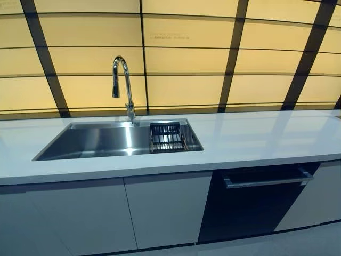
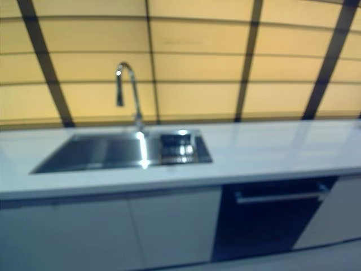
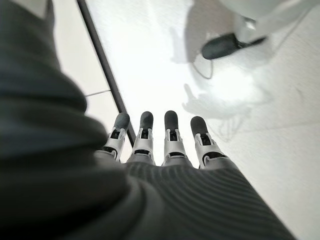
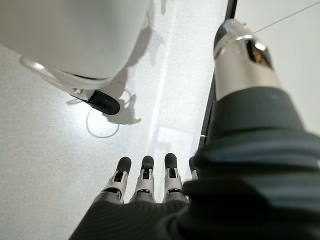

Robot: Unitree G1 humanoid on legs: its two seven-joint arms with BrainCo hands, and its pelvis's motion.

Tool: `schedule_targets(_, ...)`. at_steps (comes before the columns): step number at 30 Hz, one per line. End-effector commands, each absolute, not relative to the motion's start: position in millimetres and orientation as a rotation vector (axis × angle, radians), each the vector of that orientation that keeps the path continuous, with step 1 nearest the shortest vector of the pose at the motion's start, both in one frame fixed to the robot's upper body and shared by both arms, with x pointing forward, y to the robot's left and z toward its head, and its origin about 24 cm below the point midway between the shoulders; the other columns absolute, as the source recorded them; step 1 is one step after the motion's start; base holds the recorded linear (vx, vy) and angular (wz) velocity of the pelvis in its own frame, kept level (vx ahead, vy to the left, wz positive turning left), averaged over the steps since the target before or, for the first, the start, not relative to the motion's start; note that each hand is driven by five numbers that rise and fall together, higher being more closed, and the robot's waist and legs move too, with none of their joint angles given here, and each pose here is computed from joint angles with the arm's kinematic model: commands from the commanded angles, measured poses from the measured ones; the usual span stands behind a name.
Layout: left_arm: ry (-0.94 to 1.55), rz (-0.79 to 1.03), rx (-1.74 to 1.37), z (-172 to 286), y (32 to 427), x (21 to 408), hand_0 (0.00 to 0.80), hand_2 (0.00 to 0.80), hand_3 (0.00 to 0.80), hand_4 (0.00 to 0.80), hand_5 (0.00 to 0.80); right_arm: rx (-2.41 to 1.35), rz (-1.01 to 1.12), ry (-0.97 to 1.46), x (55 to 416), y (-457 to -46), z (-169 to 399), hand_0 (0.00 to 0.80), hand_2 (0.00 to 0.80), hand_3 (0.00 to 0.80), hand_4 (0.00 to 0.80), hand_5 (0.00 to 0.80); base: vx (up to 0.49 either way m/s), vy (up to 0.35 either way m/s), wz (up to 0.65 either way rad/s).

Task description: Take plates into dishwasher

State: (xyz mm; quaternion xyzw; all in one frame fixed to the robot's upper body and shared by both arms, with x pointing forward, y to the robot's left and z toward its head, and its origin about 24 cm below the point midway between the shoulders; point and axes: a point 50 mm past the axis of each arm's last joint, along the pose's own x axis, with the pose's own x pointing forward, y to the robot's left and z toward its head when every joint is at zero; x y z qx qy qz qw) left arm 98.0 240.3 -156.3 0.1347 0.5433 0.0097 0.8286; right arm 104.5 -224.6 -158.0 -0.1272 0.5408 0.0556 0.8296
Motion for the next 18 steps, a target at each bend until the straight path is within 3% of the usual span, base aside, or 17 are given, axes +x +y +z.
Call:
schedule_targets(1,1.061,-0.007,0.29,-147.9,237.1,130.0,0.0,0.0,0.0,0.0,0.0,-0.292,0.092,1.108,126.0,-230.9,-150.9,0.0,0.0,0.0,0.0,0.0,-0.04,-0.114,0.03)
schedule_targets(18,1.025,-0.016,0.282,-144.0,248.2,128.2,0.0,0.0,0.0,0.0,0.0,-0.261,0.017,1.166,103.3,-254.2,-151.9,0.0,0.0,0.0,0.0,0.0,-0.002,-0.01,0.03)
